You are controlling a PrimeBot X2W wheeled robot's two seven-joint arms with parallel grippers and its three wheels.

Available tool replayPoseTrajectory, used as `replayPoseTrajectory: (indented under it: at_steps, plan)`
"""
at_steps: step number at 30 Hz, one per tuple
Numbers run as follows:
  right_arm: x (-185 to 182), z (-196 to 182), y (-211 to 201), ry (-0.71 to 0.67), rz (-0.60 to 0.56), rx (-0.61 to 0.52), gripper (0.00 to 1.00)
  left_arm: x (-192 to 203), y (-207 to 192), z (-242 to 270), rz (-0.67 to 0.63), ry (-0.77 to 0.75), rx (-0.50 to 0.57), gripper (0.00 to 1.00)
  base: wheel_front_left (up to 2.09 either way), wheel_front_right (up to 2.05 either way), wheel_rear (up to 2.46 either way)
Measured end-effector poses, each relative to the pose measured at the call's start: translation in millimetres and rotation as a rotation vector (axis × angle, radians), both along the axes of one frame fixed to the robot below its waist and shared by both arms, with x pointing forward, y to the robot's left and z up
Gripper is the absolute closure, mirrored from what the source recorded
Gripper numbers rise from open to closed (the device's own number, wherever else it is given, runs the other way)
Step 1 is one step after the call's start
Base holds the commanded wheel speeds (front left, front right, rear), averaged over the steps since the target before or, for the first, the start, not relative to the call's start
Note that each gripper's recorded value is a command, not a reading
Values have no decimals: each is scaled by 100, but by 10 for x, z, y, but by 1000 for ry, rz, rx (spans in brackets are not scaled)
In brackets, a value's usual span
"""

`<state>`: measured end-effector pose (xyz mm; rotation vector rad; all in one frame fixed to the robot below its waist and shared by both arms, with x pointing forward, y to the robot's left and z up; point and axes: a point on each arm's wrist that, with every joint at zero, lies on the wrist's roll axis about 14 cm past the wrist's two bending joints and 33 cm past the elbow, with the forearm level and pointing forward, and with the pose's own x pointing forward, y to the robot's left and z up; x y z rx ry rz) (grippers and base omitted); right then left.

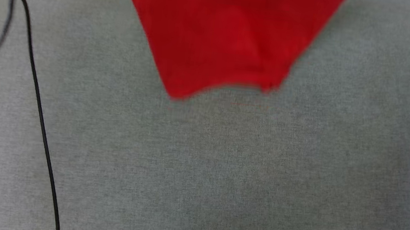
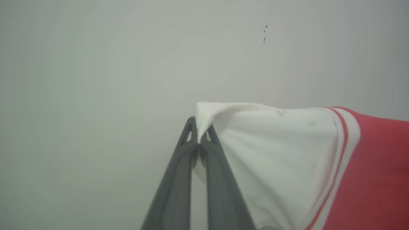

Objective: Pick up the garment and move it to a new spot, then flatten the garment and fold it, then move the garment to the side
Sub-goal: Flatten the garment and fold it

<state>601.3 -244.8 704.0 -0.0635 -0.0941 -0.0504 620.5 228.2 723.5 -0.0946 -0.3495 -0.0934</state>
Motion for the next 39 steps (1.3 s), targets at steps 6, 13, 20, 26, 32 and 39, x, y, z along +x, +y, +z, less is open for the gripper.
replayPoseTrajectory:
  at_steps: [6,13,20,26,32,39]
  plan:
    - [273,466,47,-157,-2,-25,100,277,91,305,23,-104,-5,100,0,0,0]
    - [663,232,236,-118,37,-33,100,617,218,-63,40,-50,-26,100,0,0,0]
    - [999,-642,506,36,97,23,100,860,157,-1095,34,151,-93,100,0,0,0]
    - [986,-1268,640,150,129,74,100,752,27,-1761,8,286,-135,100,0,0,0]
    - [698,-1897,642,242,134,131,100,344,12,-2327,-7,399,-177,100,0,0,0]
    - [29,-2548,541,320,114,222,100,-361,108,-2770,2,494,-207,100,0,0,0]
